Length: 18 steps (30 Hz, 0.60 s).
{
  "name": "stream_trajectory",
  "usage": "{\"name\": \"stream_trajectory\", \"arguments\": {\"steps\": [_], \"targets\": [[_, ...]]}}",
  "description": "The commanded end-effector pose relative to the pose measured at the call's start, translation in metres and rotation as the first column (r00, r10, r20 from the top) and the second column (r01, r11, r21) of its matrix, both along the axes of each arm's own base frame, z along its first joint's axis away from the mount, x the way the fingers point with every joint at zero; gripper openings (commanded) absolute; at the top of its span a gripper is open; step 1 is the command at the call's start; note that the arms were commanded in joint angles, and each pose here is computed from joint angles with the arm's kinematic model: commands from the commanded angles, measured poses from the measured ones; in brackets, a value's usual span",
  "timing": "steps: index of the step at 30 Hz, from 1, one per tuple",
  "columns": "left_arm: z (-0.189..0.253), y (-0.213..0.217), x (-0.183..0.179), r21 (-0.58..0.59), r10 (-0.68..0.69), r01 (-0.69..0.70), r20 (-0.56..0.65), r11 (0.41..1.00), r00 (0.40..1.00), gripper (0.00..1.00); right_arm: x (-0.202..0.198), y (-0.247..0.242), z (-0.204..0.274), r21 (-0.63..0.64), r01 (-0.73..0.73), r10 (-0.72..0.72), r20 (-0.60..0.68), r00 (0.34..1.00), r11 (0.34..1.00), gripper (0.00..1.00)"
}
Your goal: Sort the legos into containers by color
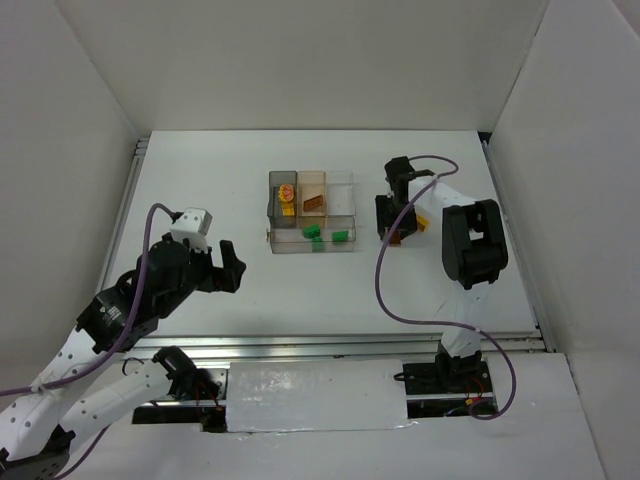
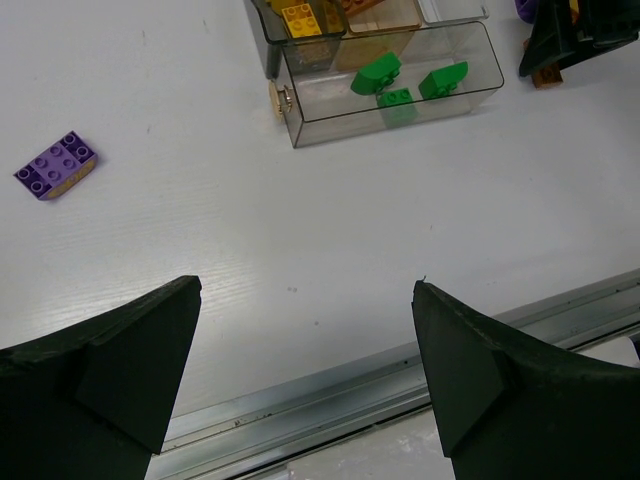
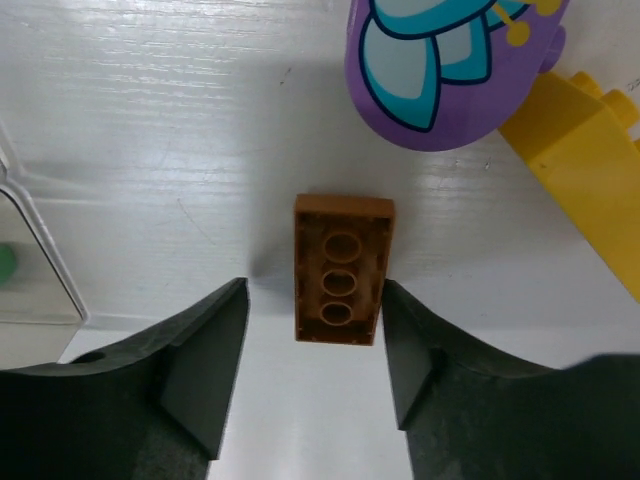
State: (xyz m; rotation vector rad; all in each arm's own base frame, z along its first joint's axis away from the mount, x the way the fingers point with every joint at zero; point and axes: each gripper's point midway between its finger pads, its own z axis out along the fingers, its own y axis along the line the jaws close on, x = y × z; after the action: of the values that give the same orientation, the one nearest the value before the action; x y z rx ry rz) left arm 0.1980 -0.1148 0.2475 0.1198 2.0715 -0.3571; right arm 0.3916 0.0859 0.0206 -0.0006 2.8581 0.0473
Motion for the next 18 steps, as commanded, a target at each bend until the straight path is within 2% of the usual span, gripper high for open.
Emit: {"name": "stream_trajectory", "arguments": {"steps": [1, 7, 10, 13, 14, 16, 18], "targets": [[0.0084, -0.0028, 0.0045, -0.013, -0.014, 0.015, 0.046, 1.000, 0.999, 0.99, 0.0049, 0.0046, 0.0078, -0.009, 0.008, -0.008, 0.001, 1.000, 1.000, 0.61], [0.0103, -0.0030, 0.0033, -0.021, -0.018, 0.019, 0.054, 1.000, 0.998, 1.00, 0.0034, 0.0035, 0.0077, -0.038, 0.018, -0.018, -0.004, 1.000, 0.999, 0.34], [0.0113, -0.0023, 0.0030, -0.023, -0.016, 0.018, 0.058, 1.000, 0.998, 0.99, 0.0019, 0.0031, 0.0076, -0.058, 0.025, -0.026, -0.014, 1.000, 0.998, 0.34], [0.0116, -0.0019, 0.0025, -0.025, -0.016, 0.018, 0.060, 1.000, 0.998, 1.00, 0.0020, 0.0025, 0.0073, -0.066, 0.030, -0.032, -0.029, 0.999, 0.997, 0.50], [0.0119, -0.0015, 0.0024, -0.026, -0.015, 0.016, 0.062, 1.000, 0.998, 1.00, 0.0028, 0.0036, 0.0067, -0.065, 0.026, -0.028, -0.032, 0.999, 0.998, 0.52], [0.0126, -0.0010, 0.0017, -0.029, -0.014, 0.016, 0.064, 0.999, 0.998, 1.00, 0.0016, 0.0039, 0.0062, -0.065, 0.020, -0.023, -0.045, 0.999, 0.998, 0.52], [0.0132, -0.0009, 0.0012, -0.029, -0.016, 0.018, 0.066, 0.999, 0.998, 1.00, 0.0024, 0.0058, 0.0060, -0.059, 0.004, -0.008, -0.059, 0.998, 0.998, 0.46]]}}
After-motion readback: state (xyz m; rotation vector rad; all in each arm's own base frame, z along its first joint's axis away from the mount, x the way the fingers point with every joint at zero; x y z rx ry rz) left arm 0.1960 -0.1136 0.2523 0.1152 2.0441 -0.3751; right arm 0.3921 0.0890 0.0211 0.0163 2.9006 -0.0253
